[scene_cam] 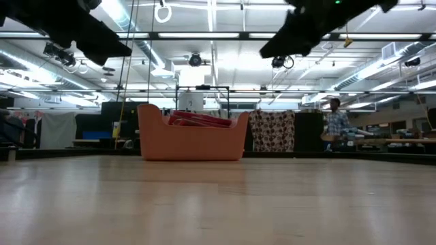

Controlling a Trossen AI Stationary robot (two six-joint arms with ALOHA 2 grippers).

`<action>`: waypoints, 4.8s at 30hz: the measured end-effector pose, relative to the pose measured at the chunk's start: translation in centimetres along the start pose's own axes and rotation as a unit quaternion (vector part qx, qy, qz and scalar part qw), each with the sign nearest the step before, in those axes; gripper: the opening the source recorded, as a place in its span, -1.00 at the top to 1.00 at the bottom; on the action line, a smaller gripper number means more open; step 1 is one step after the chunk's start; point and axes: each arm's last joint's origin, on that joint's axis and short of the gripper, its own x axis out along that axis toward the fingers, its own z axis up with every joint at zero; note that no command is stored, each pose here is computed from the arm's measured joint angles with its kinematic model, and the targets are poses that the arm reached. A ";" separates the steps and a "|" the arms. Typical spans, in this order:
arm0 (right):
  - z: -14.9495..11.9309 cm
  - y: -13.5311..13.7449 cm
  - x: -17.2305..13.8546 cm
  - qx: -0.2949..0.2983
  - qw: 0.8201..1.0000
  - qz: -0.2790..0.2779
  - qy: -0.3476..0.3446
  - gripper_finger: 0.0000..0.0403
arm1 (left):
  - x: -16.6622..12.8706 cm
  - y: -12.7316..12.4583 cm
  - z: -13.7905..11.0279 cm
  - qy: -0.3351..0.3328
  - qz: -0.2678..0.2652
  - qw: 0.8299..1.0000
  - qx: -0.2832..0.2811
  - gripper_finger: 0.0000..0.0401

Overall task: Sort popcorn bags into baskets
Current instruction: Return to Home Position

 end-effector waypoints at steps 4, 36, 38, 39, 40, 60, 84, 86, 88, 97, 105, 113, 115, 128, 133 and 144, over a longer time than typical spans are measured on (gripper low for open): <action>-1.0 -0.5 -2.4 0.023 0.999 -0.004 -0.034 0.60 | -1.0 1.2 -0.4 -0.023 0.014 1.000 -0.016 0.12; -12.4 -4.1 -7.4 0.169 0.969 0.000 -0.179 0.60 | -5.1 5.1 -6.7 -0.131 0.057 0.986 -0.091 0.12; -13.1 -4.2 -7.5 0.178 0.964 0.002 -0.196 0.60 | -5.1 5.1 -6.8 -0.128 0.060 0.986 -0.087 0.12; -13.5 -4.3 -7.6 0.183 0.961 0.004 -0.205 0.60 | -5.1 5.1 -6.8 -0.129 0.060 0.986 -0.085 0.12; -13.8 -4.4 -7.6 0.184 0.961 0.002 -0.208 0.60 | -5.1 5.1 -6.8 -0.129 0.060 0.986 -0.084 0.12; -13.5 -5.3 -8.2 0.155 0.955 -0.107 -0.231 0.60 | -5.0 4.1 -7.1 -0.148 0.019 0.988 -0.037 0.12; -13.5 -5.3 -8.2 0.074 0.964 -0.130 -0.219 0.59 | -5.2 3.5 -7.2 -0.139 -0.034 0.988 -0.051 0.12; -13.5 -5.3 -8.2 0.074 0.964 -0.130 -0.219 0.59 | -5.2 3.5 -7.2 -0.139 -0.034 0.988 -0.051 0.12; -13.5 -5.3 -8.2 0.074 0.964 -0.130 -0.219 0.59 | -5.2 3.5 -7.2 -0.139 -0.034 0.988 -0.051 0.12; -13.5 -5.3 -8.2 0.074 0.964 -0.130 -0.219 0.59 | -5.2 3.5 -7.2 -0.140 -0.034 0.988 -0.051 0.12; -13.5 -5.3 -8.2 0.074 0.964 -0.130 -0.219 0.59 | -5.1 3.5 -7.2 -0.140 -0.034 0.988 -0.051 0.12; -13.5 -5.3 -8.2 0.074 0.964 -0.130 -0.219 0.59 | -5.1 3.5 -7.2 -0.140 -0.034 0.988 -0.051 0.12; -13.5 -5.3 -8.2 0.074 0.964 -0.130 -0.219 0.59 | -5.1 3.5 -7.2 -0.140 -0.034 0.988 -0.050 0.12; -13.5 -5.3 -8.2 0.074 0.964 -0.130 -0.219 0.59 | -5.1 3.5 -7.3 -0.140 -0.034 0.988 -0.050 0.12; -13.5 -5.3 -8.2 0.074 0.964 -0.130 -0.219 0.59 | -5.1 3.5 -7.3 -0.140 -0.034 0.988 -0.050 0.12; -13.5 -5.3 -8.2 0.074 0.964 -0.130 -0.219 0.59 | -5.1 3.5 -7.3 -0.140 -0.034 0.988 -0.051 0.12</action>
